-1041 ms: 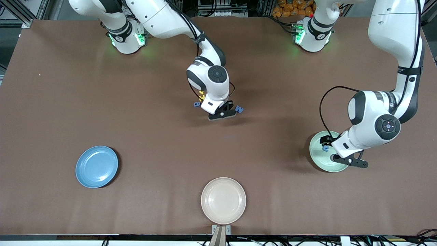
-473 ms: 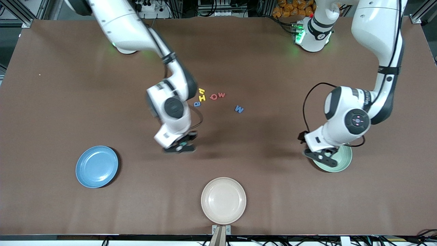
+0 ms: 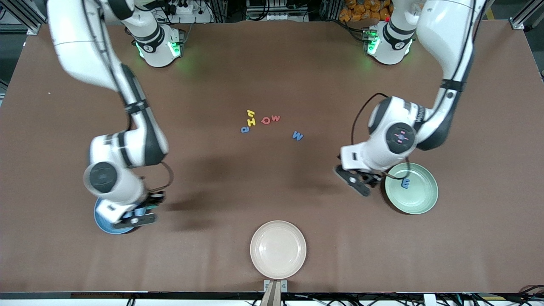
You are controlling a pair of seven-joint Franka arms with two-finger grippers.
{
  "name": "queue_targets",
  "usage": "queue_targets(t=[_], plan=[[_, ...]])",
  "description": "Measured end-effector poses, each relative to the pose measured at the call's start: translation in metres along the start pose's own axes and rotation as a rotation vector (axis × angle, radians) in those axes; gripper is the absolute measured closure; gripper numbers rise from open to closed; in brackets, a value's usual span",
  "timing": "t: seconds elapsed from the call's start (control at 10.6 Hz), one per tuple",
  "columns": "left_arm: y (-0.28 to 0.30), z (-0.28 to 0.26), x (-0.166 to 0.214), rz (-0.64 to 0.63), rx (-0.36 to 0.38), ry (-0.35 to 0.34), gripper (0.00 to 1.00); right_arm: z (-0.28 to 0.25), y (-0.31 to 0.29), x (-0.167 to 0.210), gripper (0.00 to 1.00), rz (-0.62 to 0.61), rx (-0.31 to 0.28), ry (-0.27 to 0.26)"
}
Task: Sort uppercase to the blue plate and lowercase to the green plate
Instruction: 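Carry the teal R with the right gripper to the blue plate, then release the teal R on the blue plate while the left gripper reaches letters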
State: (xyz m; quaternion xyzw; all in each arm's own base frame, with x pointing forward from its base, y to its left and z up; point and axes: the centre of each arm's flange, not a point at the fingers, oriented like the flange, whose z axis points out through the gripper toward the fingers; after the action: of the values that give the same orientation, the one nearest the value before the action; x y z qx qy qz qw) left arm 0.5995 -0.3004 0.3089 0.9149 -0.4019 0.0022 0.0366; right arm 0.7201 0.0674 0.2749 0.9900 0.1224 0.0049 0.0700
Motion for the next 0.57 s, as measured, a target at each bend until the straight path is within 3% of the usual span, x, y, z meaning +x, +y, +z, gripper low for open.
queue_targets(t=[0.28,0.47,0.57], plan=[[0.087,-0.012,0.046,0.088,-0.035,0.057,0.00,0.021,0.044,0.000,0.62,-0.027,-0.010,0.059],[0.149,-0.014,0.083,0.067,-0.103,0.117,0.00,0.031,0.053,-0.003,0.62,-0.014,-0.012,0.054],[0.186,-0.008,0.102,0.060,-0.115,0.148,0.00,0.036,0.067,-0.006,0.51,0.004,-0.013,0.053]])
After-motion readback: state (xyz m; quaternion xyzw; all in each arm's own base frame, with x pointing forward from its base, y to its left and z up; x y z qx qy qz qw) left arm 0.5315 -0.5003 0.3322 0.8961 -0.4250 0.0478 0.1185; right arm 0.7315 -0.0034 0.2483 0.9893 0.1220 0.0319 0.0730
